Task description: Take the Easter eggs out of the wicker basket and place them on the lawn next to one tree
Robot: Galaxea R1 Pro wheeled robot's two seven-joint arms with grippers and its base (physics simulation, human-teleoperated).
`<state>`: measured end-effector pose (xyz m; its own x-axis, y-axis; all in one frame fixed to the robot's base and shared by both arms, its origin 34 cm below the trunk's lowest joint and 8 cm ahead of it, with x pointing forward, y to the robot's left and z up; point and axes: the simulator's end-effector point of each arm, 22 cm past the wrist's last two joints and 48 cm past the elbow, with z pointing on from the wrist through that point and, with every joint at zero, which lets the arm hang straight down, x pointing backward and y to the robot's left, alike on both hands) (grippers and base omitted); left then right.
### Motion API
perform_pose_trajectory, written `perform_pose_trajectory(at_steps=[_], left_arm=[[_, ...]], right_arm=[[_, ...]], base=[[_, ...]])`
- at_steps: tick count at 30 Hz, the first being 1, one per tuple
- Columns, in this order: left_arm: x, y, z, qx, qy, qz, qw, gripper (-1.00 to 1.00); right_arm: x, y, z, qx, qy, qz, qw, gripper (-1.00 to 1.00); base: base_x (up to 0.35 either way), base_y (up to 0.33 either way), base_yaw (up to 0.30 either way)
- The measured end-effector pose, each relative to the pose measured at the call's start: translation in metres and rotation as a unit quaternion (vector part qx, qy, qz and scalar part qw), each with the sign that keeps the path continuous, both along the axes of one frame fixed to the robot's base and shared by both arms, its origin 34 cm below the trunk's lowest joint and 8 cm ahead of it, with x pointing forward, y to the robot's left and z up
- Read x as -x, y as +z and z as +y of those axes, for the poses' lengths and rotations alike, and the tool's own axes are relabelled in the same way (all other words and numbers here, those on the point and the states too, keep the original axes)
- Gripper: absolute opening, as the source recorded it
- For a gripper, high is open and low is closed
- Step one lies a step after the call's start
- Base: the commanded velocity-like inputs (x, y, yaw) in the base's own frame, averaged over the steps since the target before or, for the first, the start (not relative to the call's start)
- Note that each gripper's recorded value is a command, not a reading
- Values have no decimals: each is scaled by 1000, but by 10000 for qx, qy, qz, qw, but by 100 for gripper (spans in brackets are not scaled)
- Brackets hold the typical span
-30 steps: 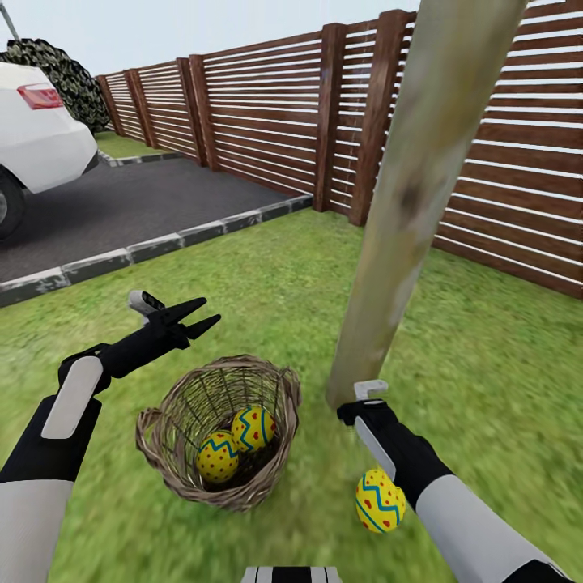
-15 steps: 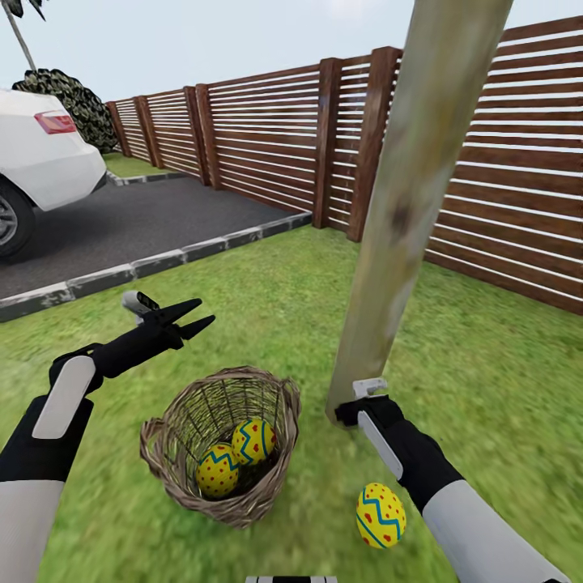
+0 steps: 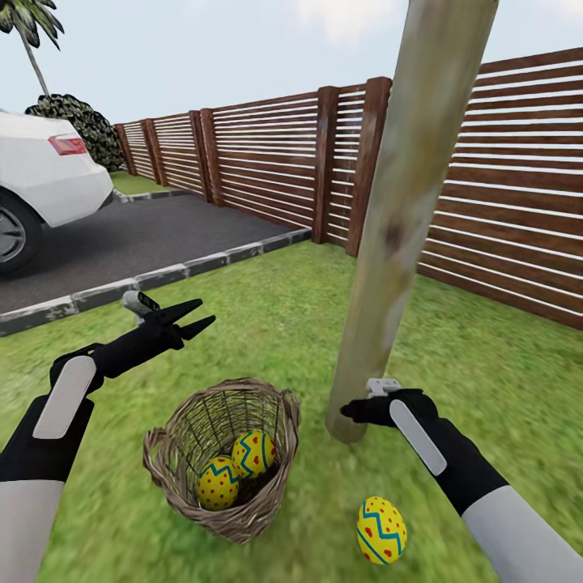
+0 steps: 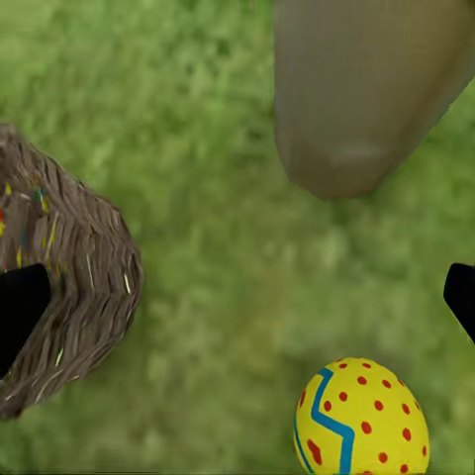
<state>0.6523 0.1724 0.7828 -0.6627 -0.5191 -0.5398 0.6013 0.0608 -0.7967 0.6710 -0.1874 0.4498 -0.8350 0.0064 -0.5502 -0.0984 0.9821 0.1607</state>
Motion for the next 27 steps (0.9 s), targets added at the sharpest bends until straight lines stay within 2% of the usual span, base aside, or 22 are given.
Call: perform_pose_trajectory(at_steps=[2, 8, 15, 16, 17, 19, 20, 24, 27], left_arm=[[-1, 4, 0, -1, -1, 3, 10000, 100], [-5, 17, -2, -8, -18, 10, 10000, 100], [-9, 33, -1, -7, -19, 12, 10000, 100], [-10, 35, -1, -6, -17, 14, 10000, 100], [-10, 37, -1, -6, -16, 15, 10000, 100], [-11, 41, -1, -6, -14, 17, 10000, 100], [-12, 44, -1, -5, -15, 17, 10000, 100], [-15, 51, -2, -3, -18, 35, 10000, 100], [-16, 57, -1, -6, -15, 42, 10000, 100]], right_arm=[[1, 5, 5, -110, 89, 38, 9999, 100], [10, 14, 12, -118, 284, 329, 9990, 100], [-1, 61, 31, -321, 466, 14, 9984, 100], [-1, 71, 41, -524, 511, -23, 9973, 100], [-1, 77, 44, -608, 528, -31, 9967, 100], [2, 96, 66, -1130, 618, -15, 9917, 100], [3, 102, 70, -1250, 637, 1, 9901, 100], [3, 121, 79, -1492, 693, -23, 9864, 100], [1, 134, 84, -1543, 745, -85, 9852, 100]], base=[[0, 0, 0], [0, 0, 0], [0, 0, 0], [0, 0, 0], [0, 0, 0], [0, 0, 0], [0, 0, 0], [0, 0, 9], [0, 0, 130]])
